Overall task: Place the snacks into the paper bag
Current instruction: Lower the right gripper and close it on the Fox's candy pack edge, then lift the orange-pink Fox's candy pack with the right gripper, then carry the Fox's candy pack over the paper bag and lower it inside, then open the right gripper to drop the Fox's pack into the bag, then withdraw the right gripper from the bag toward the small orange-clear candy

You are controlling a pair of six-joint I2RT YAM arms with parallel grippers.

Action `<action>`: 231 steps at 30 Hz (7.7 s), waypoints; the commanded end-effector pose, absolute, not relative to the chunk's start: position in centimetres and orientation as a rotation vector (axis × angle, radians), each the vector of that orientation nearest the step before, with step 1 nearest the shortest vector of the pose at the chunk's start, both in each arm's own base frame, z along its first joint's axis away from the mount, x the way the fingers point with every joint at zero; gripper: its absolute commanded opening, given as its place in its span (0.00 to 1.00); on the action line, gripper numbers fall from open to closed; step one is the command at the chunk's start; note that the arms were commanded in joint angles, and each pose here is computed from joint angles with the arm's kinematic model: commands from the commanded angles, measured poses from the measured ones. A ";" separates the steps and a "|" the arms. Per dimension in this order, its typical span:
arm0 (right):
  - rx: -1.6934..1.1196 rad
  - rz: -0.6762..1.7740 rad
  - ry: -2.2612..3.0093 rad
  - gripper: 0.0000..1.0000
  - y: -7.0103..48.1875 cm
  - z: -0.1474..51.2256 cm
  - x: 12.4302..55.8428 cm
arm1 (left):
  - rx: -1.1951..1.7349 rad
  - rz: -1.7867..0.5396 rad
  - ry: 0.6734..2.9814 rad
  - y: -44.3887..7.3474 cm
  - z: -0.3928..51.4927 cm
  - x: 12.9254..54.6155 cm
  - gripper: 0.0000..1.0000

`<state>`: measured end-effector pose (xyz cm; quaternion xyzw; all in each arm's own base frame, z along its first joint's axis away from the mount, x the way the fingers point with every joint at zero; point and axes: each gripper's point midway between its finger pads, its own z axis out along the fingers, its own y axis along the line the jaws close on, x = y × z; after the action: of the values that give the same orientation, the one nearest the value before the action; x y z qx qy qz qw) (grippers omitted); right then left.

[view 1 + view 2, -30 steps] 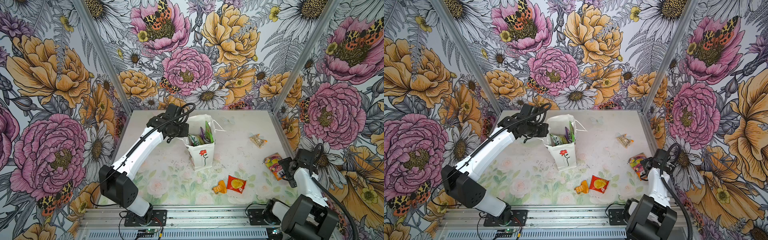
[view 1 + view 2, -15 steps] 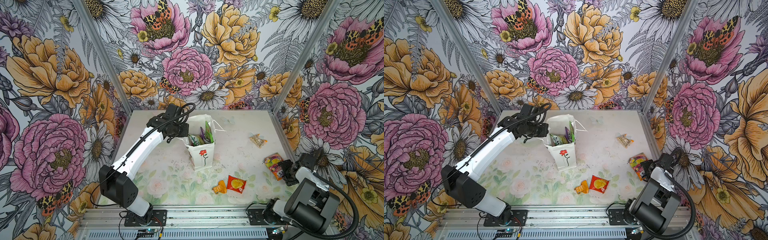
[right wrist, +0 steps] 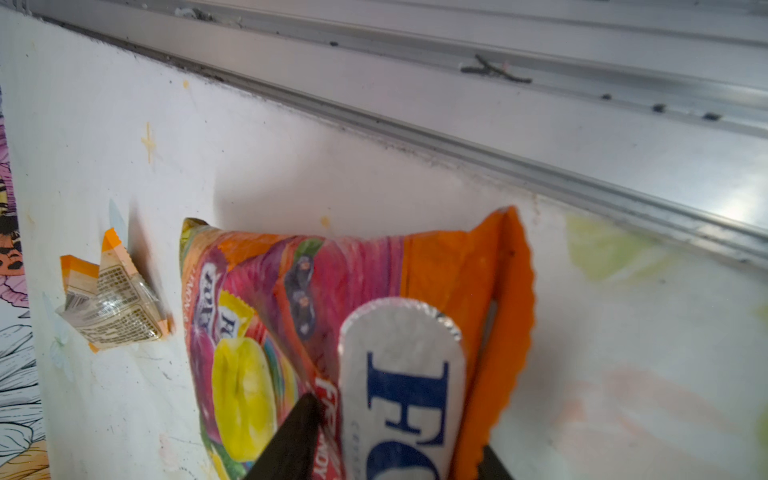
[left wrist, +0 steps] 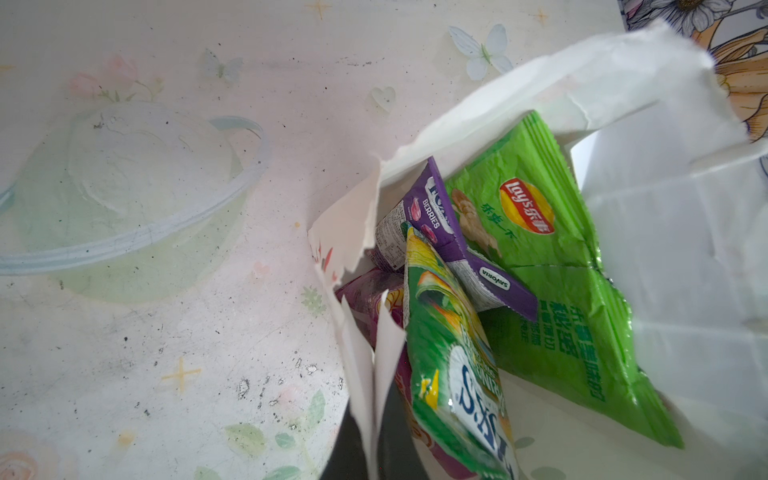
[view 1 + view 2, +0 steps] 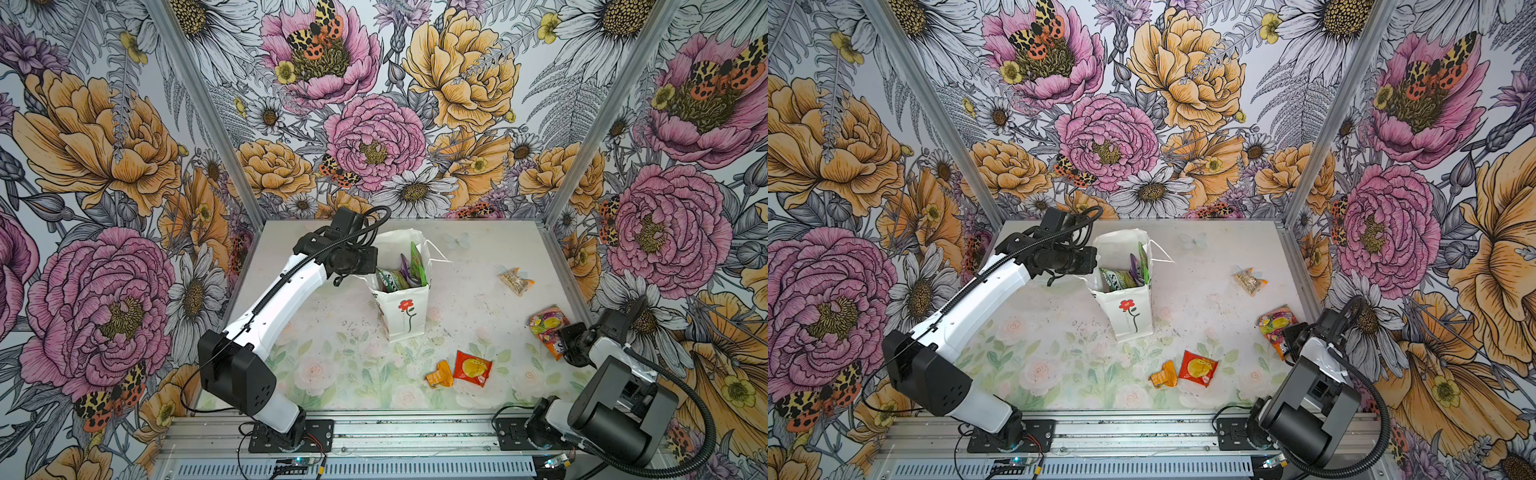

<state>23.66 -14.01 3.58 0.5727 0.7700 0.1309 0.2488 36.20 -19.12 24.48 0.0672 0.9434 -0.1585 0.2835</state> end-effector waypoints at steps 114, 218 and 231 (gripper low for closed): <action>-0.465 0.186 2.372 0.00 31.5 33.9 32.0 | 0.261 -0.452 2.418 -20.3 27.1 35.9 0.00; -0.254 0.319 2.359 0.45 27.9 33.4 35.0 | 0.238 -0.500 2.387 -20.5 27.7 35.8 0.00; 0.118 0.211 2.242 0.63 13.4 32.8 32.4 | 0.234 -0.492 2.385 -20.4 27.7 35.9 0.00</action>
<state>32.13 15.68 33.59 0.0083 0.9033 0.0968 0.4179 35.39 -20.32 25.09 0.0909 0.9346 -0.1764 0.2951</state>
